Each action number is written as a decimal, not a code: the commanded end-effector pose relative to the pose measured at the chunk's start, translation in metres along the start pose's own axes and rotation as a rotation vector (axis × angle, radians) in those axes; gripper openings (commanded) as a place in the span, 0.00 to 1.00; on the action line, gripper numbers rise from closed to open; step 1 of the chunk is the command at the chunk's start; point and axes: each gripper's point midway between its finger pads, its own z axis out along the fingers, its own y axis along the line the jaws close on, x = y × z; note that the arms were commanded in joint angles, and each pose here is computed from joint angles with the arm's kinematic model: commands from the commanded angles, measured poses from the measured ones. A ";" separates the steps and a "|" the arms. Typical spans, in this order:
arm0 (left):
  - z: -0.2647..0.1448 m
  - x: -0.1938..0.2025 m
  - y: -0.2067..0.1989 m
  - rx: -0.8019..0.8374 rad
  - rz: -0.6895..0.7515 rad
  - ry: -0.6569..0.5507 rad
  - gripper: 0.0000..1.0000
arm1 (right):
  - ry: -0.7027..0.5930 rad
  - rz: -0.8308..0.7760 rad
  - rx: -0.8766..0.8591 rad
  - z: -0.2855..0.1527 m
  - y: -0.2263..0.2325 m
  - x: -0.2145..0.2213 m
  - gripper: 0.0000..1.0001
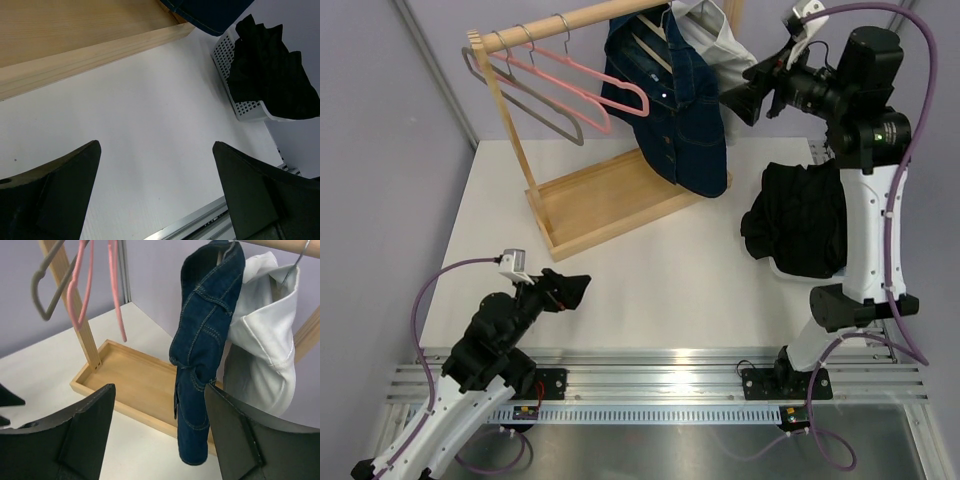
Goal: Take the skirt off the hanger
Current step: Pick up the hanger from the clothesline, then remove the skirt from the hanger.
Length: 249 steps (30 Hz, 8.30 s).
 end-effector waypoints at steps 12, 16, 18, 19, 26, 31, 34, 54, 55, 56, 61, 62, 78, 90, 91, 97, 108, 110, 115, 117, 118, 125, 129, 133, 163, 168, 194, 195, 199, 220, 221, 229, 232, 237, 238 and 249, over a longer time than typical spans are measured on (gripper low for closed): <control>0.004 -0.015 -0.004 -0.015 -0.002 -0.038 0.99 | -0.013 0.238 0.247 0.099 -0.052 0.031 0.78; 0.007 -0.012 -0.004 -0.012 -0.002 -0.032 0.99 | -0.026 0.282 0.297 0.114 -0.066 0.039 0.73; 0.007 -0.012 -0.004 -0.009 -0.005 -0.034 0.99 | -0.024 0.300 0.288 0.123 -0.066 0.046 0.70; 0.007 -0.011 -0.003 -0.012 -0.005 -0.032 0.99 | -0.026 0.304 0.285 0.126 -0.065 0.047 0.69; 0.007 -0.006 0.000 -0.016 -0.009 -0.022 0.99 | -0.063 0.302 0.282 0.148 -0.063 0.045 0.54; 0.006 -0.007 0.000 -0.020 -0.013 -0.025 0.99 | -0.068 0.282 0.249 0.152 -0.059 0.045 0.00; 0.007 -0.006 0.000 -0.020 -0.012 -0.021 0.99 | -0.099 0.233 0.215 0.147 -0.052 0.032 0.00; 0.010 -0.001 -0.004 0.015 -0.007 -0.003 0.99 | -0.274 0.062 0.165 0.074 -0.012 -0.056 0.00; 0.011 -0.001 -0.006 0.021 -0.009 -0.003 0.99 | -0.258 0.067 0.165 0.071 -0.010 -0.051 0.00; 0.010 0.000 -0.006 0.024 -0.009 -0.002 0.99 | -0.251 0.069 0.163 0.069 -0.008 -0.048 0.00; 0.011 -0.003 -0.015 0.068 -0.011 -0.007 0.99 | -0.157 0.041 0.168 0.054 0.002 -0.012 0.00; 0.012 -0.002 -0.016 0.076 -0.010 -0.004 0.99 | -0.143 0.037 0.174 0.052 0.003 -0.006 0.00; 0.047 -0.005 -0.078 0.439 -0.450 -0.068 0.91 | 0.266 0.214 0.080 -0.027 0.085 0.207 0.00; 0.119 -0.031 -0.157 0.561 -0.807 -0.070 0.57 | 0.339 0.228 0.017 -0.059 0.123 0.276 0.00; 0.125 -0.031 -0.160 0.574 -0.836 -0.073 0.53 | 0.333 0.226 0.015 -0.060 0.124 0.276 0.00; 0.163 -0.005 -0.192 0.684 -1.031 0.012 0.34 | 0.324 0.211 0.021 -0.064 0.126 0.275 0.00; 0.181 0.005 -0.189 0.603 -1.055 -0.041 0.41 | 0.332 0.190 0.051 -0.072 0.125 0.284 0.00; 0.181 0.004 -0.191 0.603 -1.037 -0.041 0.43 | 0.334 0.187 0.068 -0.073 0.123 0.286 0.00; 0.175 -0.007 -0.189 0.598 -1.028 -0.082 0.44 | 0.331 0.182 0.084 -0.075 0.121 0.285 0.00; 0.174 -0.009 -0.186 0.579 -1.011 -0.099 0.44 | 0.331 0.183 0.083 -0.075 0.121 0.284 0.00; 0.171 -0.014 -0.184 0.576 -1.008 -0.118 0.44 | 0.332 0.183 0.087 -0.076 0.121 0.284 0.00; 0.177 -0.023 -0.184 0.508 -0.975 -0.144 0.51 | 0.326 0.177 0.066 -0.080 0.126 0.281 0.00; 0.189 -0.015 -0.185 0.464 -0.951 -0.116 0.52 | 0.319 0.166 0.038 -0.082 0.132 0.277 0.00; 0.193 -0.012 -0.186 0.447 -0.951 -0.105 0.51 | 0.312 0.163 0.040 -0.084 0.132 0.273 0.00; 0.209 0.005 -0.178 0.227 -0.839 -0.047 0.43 | 0.267 0.195 0.034 -0.077 0.131 0.254 0.00; 0.221 0.012 -0.181 0.200 -0.825 -0.022 0.44 | 0.257 0.193 0.021 -0.078 0.134 0.251 0.00; 0.240 0.018 -0.197 0.272 -0.831 0.062 0.11 | 0.292 0.072 -0.025 -0.089 0.141 0.261 0.00; 0.239 0.016 -0.198 0.282 -0.829 0.058 0.09 | 0.293 0.066 -0.028 -0.090 0.142 0.262 0.00; 0.232 0.009 -0.203 0.324 -0.806 0.054 0.02 | 0.309 0.044 -0.069 -0.093 0.149 0.269 0.06; 0.151 0.053 -0.198 0.556 -0.169 0.400 0.00 | 0.284 -0.003 -0.418 -0.107 0.197 0.220 0.86; 0.149 0.058 -0.195 0.561 -0.131 0.418 0.00 | 0.269 0.050 -0.423 -0.099 0.197 0.216 0.84; 0.126 0.083 -0.188 0.577 0.052 0.559 0.00 | 0.285 0.336 -0.245 -0.034 0.152 0.203 0.70; 0.127 0.083 -0.183 0.549 0.078 0.556 0.00 | 0.306 0.348 -0.222 -0.023 0.156 0.205 0.70; 0.131 0.083 -0.187 0.506 0.126 0.573 0.00 | 0.340 0.302 -0.172 -0.005 0.167 0.210 0.71; 0.131 0.083 -0.188 0.505 0.130 0.575 0.00 | 0.347 0.276 -0.182 -0.004 0.170 0.212 0.74; 0.127 0.080 -0.196 0.515 0.104 0.578 0.00 | 0.475 0.089 -0.085 0.009 0.169 0.237 0.72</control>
